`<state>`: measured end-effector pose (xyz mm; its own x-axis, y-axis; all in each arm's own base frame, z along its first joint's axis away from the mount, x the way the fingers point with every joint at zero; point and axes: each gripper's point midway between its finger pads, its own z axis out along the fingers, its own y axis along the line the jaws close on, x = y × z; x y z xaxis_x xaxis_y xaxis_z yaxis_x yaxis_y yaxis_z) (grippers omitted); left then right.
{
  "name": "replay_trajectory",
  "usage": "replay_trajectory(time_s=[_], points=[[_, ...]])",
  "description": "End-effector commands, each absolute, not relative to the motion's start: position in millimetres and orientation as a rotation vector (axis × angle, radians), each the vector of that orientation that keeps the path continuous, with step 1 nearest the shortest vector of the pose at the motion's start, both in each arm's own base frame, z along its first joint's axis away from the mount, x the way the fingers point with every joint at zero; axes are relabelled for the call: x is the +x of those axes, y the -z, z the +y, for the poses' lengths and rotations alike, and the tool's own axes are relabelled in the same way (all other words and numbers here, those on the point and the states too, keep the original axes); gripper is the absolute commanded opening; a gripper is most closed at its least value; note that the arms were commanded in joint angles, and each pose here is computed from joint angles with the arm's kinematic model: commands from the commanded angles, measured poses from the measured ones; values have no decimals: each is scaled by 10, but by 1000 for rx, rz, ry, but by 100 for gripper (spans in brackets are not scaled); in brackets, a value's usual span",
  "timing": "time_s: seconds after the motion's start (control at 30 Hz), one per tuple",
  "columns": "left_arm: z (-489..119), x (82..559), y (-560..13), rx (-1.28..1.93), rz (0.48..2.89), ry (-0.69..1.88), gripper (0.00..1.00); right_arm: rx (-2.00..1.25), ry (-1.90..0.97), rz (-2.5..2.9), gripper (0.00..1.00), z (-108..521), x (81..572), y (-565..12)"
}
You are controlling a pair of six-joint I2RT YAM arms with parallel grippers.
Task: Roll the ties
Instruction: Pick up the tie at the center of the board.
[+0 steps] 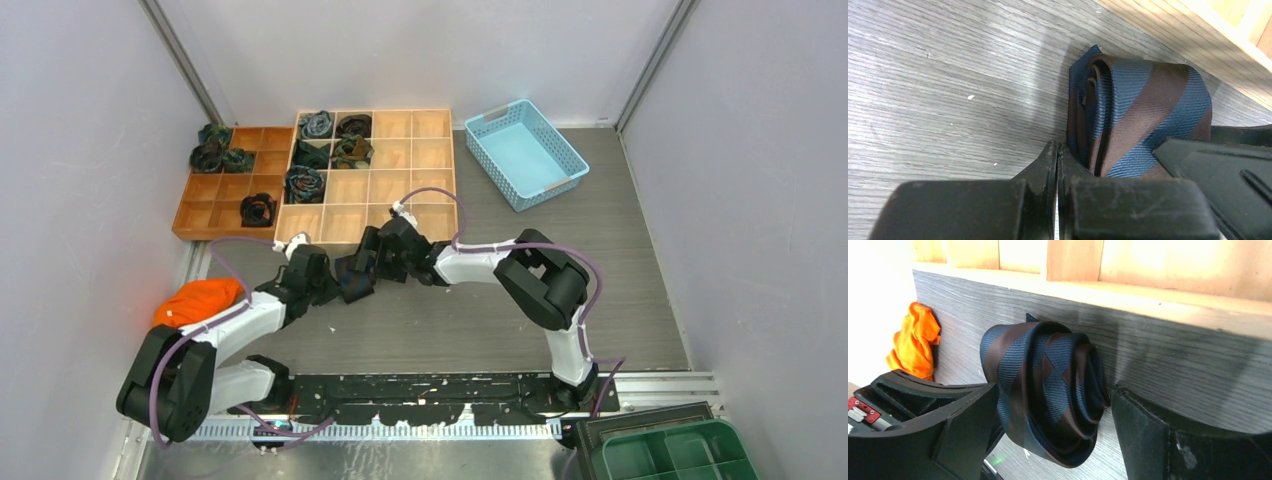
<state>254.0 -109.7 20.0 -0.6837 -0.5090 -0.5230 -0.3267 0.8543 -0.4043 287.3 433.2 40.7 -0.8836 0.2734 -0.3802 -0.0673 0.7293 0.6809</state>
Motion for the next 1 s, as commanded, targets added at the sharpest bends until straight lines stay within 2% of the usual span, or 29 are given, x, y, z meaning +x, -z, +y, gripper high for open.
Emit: replay_trajectory(time_s=[0.0,0.63,0.83,0.9,0.97], points=[[-1141,2628,-243,-570,2364,379,0,-28,-491,2877,87,3470,2270,749],[-1153,2614,-82,-539,2404,362,0,-318,-784,2982,71,3959,1888,888],[-1160,2599,-42,-537,2414,364,0,-377,-799,2989,60,4006,1760,910],[-1154,2585,-30,-536,2418,362,0,-374,-811,2991,50,4011,1746,919],[-1147,2585,-30,-532,2416,357,0,-376,-817,2992,44,4017,1744,915]])
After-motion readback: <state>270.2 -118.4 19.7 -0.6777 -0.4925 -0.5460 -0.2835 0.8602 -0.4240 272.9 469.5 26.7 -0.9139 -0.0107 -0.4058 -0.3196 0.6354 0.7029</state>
